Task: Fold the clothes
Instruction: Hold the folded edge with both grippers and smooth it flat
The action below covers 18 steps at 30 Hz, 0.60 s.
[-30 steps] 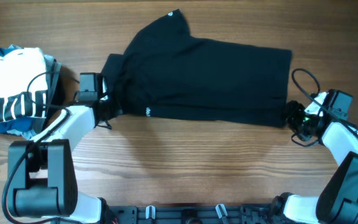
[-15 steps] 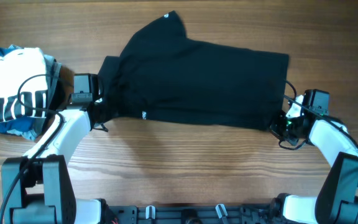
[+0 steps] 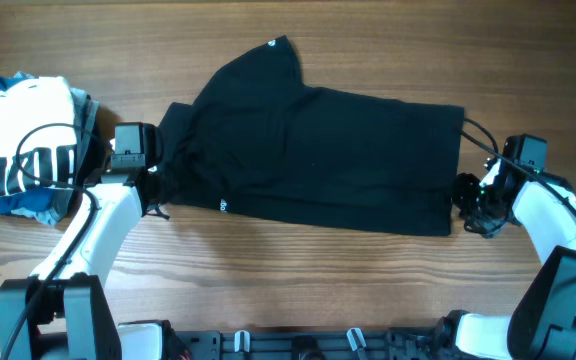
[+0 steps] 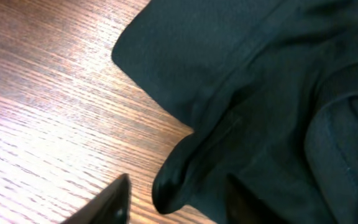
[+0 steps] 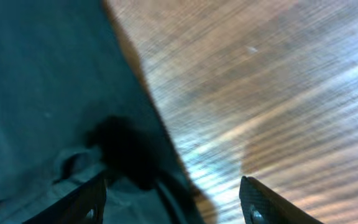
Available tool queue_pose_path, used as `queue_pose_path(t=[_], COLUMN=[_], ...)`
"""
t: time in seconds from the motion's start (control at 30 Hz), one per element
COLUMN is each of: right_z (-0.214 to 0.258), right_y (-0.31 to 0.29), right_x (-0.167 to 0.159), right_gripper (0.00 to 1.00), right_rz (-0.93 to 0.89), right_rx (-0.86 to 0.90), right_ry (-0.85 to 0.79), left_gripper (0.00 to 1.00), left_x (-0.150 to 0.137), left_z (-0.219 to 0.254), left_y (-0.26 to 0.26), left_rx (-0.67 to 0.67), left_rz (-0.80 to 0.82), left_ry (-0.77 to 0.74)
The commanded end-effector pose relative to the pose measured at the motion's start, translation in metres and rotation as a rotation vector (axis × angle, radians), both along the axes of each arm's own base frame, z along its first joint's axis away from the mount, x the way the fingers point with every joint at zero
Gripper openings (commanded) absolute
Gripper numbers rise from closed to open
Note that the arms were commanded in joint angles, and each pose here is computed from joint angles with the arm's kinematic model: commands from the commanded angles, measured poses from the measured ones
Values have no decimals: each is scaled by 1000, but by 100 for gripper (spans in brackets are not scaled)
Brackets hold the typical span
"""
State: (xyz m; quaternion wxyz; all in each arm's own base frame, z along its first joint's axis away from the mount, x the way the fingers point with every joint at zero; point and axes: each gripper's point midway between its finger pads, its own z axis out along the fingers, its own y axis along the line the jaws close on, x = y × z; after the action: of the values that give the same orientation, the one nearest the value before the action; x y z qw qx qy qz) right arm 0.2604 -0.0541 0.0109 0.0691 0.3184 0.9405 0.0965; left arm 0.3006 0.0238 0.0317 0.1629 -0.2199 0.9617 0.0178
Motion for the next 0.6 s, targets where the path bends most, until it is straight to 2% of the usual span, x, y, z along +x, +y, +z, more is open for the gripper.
queue_pose_path(t=[0.0,0.1,0.2,0.27,0.5,0.57], right_z=[21,25,24,22,7,1], right_y=[25,37,40,42,40,42], right_x=[27,28,23,16,11,9], right_gripper=[63,59,46,41,43,55], right_rz=[112,134,136,138,84,73], right_rx=[142,215,224,225,212,212], right_ry=[-149,-169,-147,-118,-108,-109], left_gripper=[59,63,64,63,63,65], left_x=[-4,-6,-5,-1,21,27], left_z=[2,2,3,5,29,39], left_y=[6,6,4,-2,-35,-42], left_rx=[20,19,10,-25,-209,-247], left_rz=[17,17,14,2,-67,-85], left_ry=[3,11,6,-6,-75,-104])
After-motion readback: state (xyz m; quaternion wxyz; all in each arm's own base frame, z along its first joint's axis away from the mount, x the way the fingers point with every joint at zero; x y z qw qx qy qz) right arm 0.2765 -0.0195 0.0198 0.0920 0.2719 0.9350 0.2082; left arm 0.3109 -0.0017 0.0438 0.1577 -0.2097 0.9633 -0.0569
